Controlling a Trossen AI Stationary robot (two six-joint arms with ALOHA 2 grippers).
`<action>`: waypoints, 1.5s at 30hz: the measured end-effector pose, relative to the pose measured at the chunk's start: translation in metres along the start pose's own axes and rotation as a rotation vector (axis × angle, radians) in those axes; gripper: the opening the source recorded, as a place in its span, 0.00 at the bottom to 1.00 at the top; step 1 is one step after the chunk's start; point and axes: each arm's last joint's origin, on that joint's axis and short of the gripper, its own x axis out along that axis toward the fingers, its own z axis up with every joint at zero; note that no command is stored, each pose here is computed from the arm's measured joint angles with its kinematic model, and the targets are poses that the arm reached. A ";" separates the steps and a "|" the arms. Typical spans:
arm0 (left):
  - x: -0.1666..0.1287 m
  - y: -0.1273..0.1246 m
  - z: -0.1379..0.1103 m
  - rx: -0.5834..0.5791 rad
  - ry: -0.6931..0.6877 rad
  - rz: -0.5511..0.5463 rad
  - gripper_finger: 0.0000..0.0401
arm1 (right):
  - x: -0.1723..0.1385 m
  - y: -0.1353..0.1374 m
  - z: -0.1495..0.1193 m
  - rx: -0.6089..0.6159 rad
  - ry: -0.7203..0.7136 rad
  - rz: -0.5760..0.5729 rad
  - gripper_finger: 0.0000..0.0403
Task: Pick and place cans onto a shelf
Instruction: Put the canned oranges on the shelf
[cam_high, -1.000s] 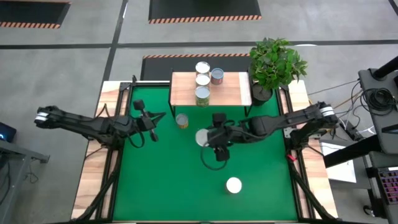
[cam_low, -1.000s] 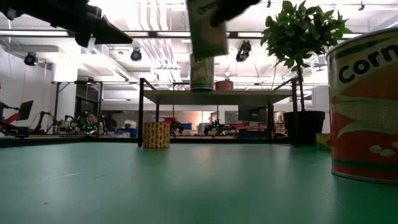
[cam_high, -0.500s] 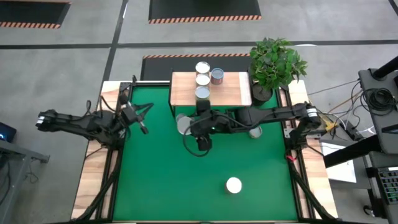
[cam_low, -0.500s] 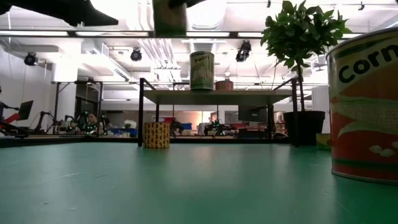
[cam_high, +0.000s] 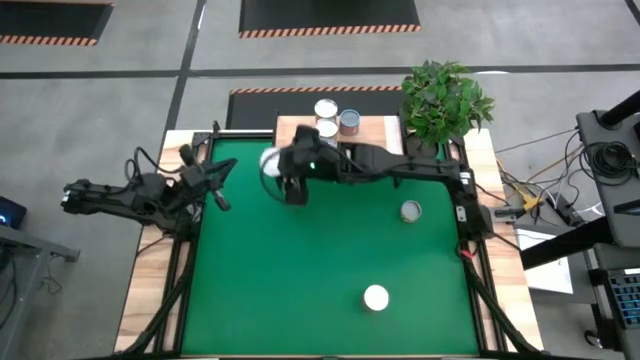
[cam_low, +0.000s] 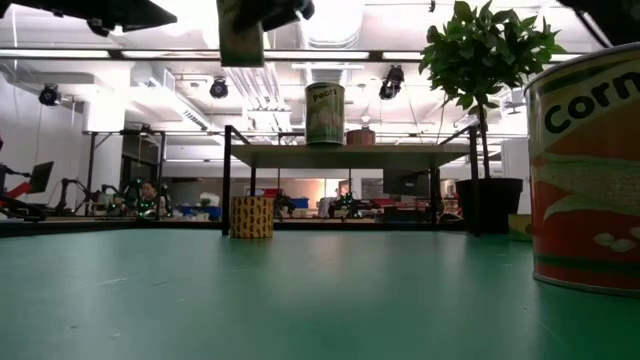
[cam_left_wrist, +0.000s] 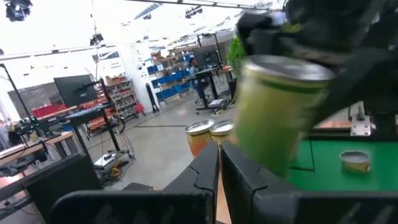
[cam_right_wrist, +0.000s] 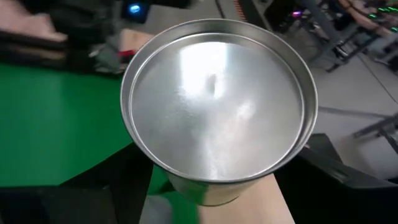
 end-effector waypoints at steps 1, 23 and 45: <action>0.000 0.001 0.000 -0.008 -0.003 0.001 0.00 | 0.004 -0.006 0.000 0.013 -0.001 -0.014 0.70; -0.002 0.003 0.001 -0.021 -0.012 0.003 0.00 | 0.066 -0.051 -0.046 0.103 0.161 -0.064 0.70; -0.002 0.003 0.001 -0.022 -0.013 0.003 0.00 | 0.073 -0.051 -0.058 0.116 0.204 -0.064 0.83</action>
